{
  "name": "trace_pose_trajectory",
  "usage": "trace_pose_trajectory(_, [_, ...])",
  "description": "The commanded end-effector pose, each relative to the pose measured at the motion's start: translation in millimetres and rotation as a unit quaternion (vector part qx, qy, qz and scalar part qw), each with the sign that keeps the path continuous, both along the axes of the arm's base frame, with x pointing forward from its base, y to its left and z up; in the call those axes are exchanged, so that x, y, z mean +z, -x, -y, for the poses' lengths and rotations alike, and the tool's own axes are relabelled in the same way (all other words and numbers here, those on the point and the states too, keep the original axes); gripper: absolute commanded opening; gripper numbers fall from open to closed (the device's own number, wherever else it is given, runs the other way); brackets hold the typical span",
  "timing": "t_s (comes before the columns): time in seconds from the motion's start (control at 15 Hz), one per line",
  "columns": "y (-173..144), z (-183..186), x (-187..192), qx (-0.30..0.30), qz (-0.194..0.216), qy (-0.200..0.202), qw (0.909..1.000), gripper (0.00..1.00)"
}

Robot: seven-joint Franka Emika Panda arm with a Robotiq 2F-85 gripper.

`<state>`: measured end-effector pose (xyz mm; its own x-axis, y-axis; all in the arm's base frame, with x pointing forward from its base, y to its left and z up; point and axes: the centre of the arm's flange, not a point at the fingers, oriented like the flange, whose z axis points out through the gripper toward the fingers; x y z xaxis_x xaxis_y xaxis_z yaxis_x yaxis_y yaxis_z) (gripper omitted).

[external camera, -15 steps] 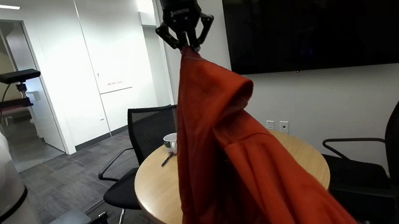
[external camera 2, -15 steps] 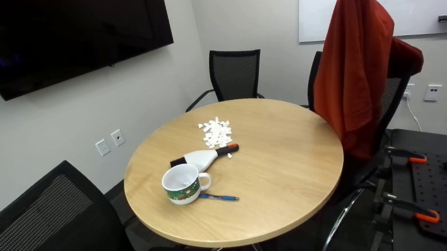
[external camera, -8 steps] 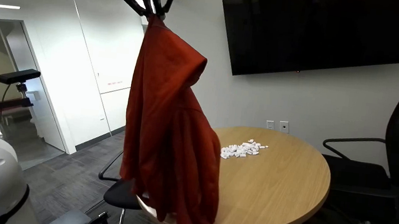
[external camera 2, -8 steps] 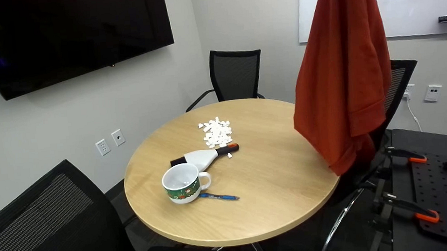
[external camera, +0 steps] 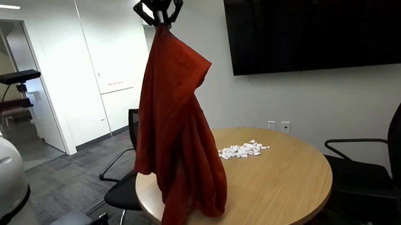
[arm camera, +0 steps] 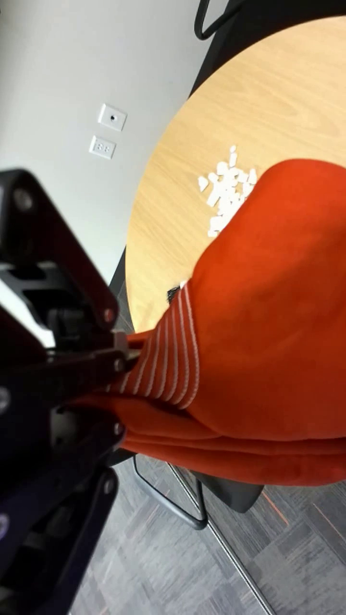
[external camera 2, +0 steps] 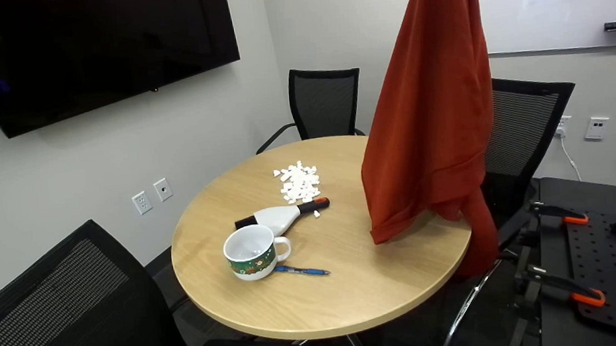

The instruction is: Pick the brown jacket on the chair then place it on the table

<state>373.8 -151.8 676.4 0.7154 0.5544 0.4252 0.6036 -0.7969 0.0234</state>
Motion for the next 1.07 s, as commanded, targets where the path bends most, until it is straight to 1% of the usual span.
trace_pose_trajectory(0.0, [-29.2, 10.6, -31.9, 0.015, 0.006, 0.011, 0.9998, 0.03])
trace_pose_trajectory(0.13, [-41.5, 15.1, -62.6, 0.026, 0.002, 0.02, 0.9995, 0.03])
trace_pose_trajectory(0.33, [-54.2, 17.8, -104.6, 0.044, 0.007, 0.03, 0.9986, 0.03])
trace_pose_trajectory(0.53, [-60.8, 16.1, -142.3, 0.055, 0.007, 0.035, 0.9979, 0.03])
trace_pose_trajectory(0.8, [-67.2, 22.8, -194.6, 0.047, -0.023, 0.047, 0.9975, 0.03])
trace_pose_trajectory(1.0, [-76.0, 28.6, -233.8, 0.027, -0.044, 0.056, 0.9971, 0.03])
